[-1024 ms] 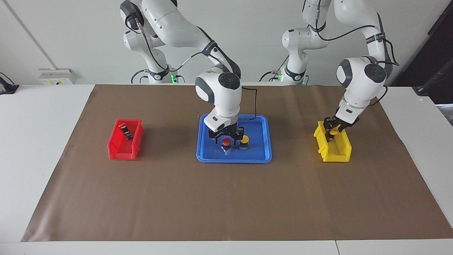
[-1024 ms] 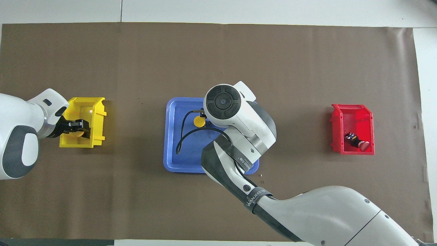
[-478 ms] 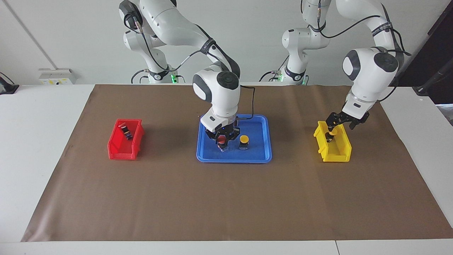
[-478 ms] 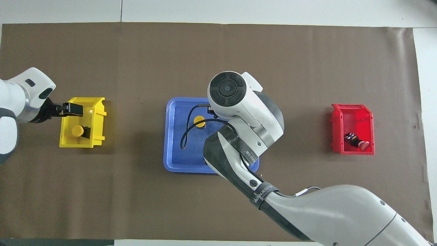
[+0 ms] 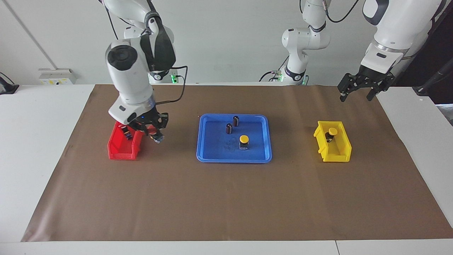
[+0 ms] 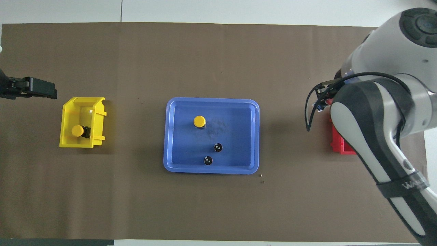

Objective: Sort red and yellow buttons by color

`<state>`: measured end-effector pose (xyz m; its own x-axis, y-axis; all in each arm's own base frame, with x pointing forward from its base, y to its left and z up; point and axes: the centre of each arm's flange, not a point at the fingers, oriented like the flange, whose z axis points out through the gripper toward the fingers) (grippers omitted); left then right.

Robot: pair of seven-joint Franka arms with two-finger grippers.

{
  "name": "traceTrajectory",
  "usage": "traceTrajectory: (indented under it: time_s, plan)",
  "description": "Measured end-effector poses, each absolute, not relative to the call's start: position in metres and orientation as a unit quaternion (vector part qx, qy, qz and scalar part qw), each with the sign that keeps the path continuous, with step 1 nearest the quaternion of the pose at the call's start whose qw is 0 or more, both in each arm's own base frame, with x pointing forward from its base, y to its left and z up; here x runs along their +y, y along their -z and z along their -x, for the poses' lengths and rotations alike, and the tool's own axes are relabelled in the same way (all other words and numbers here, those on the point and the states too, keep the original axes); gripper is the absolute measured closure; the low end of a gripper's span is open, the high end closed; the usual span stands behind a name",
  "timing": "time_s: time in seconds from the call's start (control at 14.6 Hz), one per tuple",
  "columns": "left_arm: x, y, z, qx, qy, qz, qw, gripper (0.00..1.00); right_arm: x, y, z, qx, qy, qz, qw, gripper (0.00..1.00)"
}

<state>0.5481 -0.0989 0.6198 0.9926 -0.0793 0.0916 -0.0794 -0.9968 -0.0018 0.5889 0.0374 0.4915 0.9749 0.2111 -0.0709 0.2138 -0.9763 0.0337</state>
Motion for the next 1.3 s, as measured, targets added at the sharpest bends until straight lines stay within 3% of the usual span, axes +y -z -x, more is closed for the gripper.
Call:
traceTrajectory:
  time_s: [0.2, 0.34, 0.68, 0.96, 1.09, 1.16, 1.3]
  plan:
    - [-0.193, -0.538, -0.554, 0.002, -0.063, -0.998, 0.02, 0.0, -0.06, -0.462, -0.569, 0.148, 0.027, -0.989, 0.006, 0.59]
    - [-0.266, -0.485, -0.548, 0.017, -0.053, -0.998, 0.025, 0.0, -0.086, -0.438, -0.555, 0.16, 0.021, -0.987, 0.007, 0.59]
    - [-0.378, -0.41, -0.515, 0.047, -0.043, -0.997, 0.031, 0.0, -0.069, -0.413, -0.541, 0.176, -0.011, -0.984, 0.022, 0.59]
    - [-0.409, -0.377, -0.496, 0.047, -0.034, -0.998, 0.013, 0.0, -0.066, -0.397, -0.529, 0.178, -0.026, -0.983, 0.029, 0.59]
    - [-0.408, -0.368, -0.499, 0.052, -0.033, -0.998, 0.007, 0.02, -0.066, -0.397, -0.529, 0.178, -0.027, -0.983, 0.029, 0.43]
    - [-0.407, -0.367, -0.5, 0.054, -0.033, -0.998, 0.007, 0.04, -0.066, -0.4, -0.53, 0.178, -0.027, -0.983, 0.03, 0.3]
    - [-0.406, -0.367, -0.501, 0.056, -0.033, -0.998, 0.006, 0.26, -0.067, -0.421, -0.534, 0.173, -0.016, -0.984, 0.028, 0.1]
